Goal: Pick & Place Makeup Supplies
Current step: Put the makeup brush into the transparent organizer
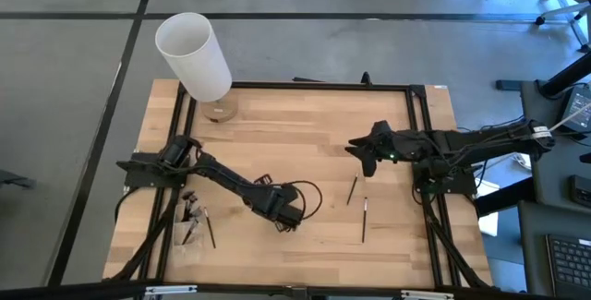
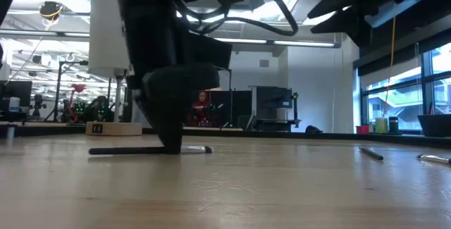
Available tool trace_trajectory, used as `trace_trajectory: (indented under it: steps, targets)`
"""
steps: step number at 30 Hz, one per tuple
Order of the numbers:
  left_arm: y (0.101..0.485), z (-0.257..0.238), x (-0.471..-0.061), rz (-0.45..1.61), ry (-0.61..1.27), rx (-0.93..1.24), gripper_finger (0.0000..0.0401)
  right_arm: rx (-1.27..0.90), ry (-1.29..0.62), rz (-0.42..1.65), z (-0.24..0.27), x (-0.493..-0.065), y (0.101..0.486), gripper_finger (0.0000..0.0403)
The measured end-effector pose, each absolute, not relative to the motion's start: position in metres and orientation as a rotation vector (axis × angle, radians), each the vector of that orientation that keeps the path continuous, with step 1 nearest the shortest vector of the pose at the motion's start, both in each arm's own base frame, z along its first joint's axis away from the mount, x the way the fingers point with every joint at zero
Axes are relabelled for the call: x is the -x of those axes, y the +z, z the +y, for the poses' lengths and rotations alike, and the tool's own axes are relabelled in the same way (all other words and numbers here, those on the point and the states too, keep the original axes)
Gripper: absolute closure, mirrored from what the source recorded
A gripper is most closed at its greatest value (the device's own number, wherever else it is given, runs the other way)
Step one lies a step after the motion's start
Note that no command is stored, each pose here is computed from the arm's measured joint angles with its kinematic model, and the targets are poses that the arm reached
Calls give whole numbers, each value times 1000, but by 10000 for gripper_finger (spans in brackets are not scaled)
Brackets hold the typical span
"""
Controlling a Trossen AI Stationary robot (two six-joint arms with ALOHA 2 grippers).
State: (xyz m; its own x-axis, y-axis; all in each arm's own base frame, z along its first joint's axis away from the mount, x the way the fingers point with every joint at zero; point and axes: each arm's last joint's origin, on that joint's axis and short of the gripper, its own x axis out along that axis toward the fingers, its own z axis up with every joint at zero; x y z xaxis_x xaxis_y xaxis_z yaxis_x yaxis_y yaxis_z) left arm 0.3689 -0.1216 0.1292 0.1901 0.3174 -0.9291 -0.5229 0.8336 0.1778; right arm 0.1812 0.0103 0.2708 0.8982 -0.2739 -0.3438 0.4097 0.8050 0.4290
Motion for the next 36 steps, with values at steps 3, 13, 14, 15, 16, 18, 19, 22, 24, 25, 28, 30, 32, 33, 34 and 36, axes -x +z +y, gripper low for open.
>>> trace_trajectory:
  steps: [3,13,14,15,16,18,19,22,24,25,28,30,32,33,34,36]
  targets:
    - [129,-108,-374,1271,554,143,373,-498,-434,253,9,-181,271,240]
    - [131,-36,-406,1213,396,146,373,-408,-657,276,-7,-176,264,240]
    - [131,-32,-408,1203,382,147,373,-398,-665,281,-8,-177,264,240]
    - [132,-28,-409,1195,369,146,372,-387,-674,288,-10,-178,263,240]
    - [132,-25,-411,1187,359,144,372,-377,-681,300,-11,-178,261,240]
    - [133,-20,-413,1172,335,144,372,-358,-698,324,-14,-181,258,240]
    - [133,-18,-414,1168,322,152,372,-350,-708,337,-15,-183,256,240]
    - [133,-17,-417,1149,288,160,375,-340,-746,369,-22,-188,249,240]
    - [133,-17,-419,1133,277,150,375,-338,-774,382,-26,-190,246,240]
    - [133,-17,-419,1132,274,152,375,-338,-786,390,-29,-191,245,240]
    - [133,-17,-419,1134,273,154,373,-358,-786,412,-34,-194,240,240]
    - [133,-19,-418,1136,280,157,374,-385,-758,413,-35,-196,240,240]
    - [133,-21,-416,1152,301,162,375,-406,-717,406,-35,-198,241,240]
    - [135,-24,-414,1162,321,164,375,-415,-698,399,-35,-199,242,240]
    - [136,-27,-410,1185,352,156,375,-421,-681,393,-35,-199,243,240]
    - [139,-34,-402,1213,418,128,374,-433,-645,380,-33,-201,244,240]
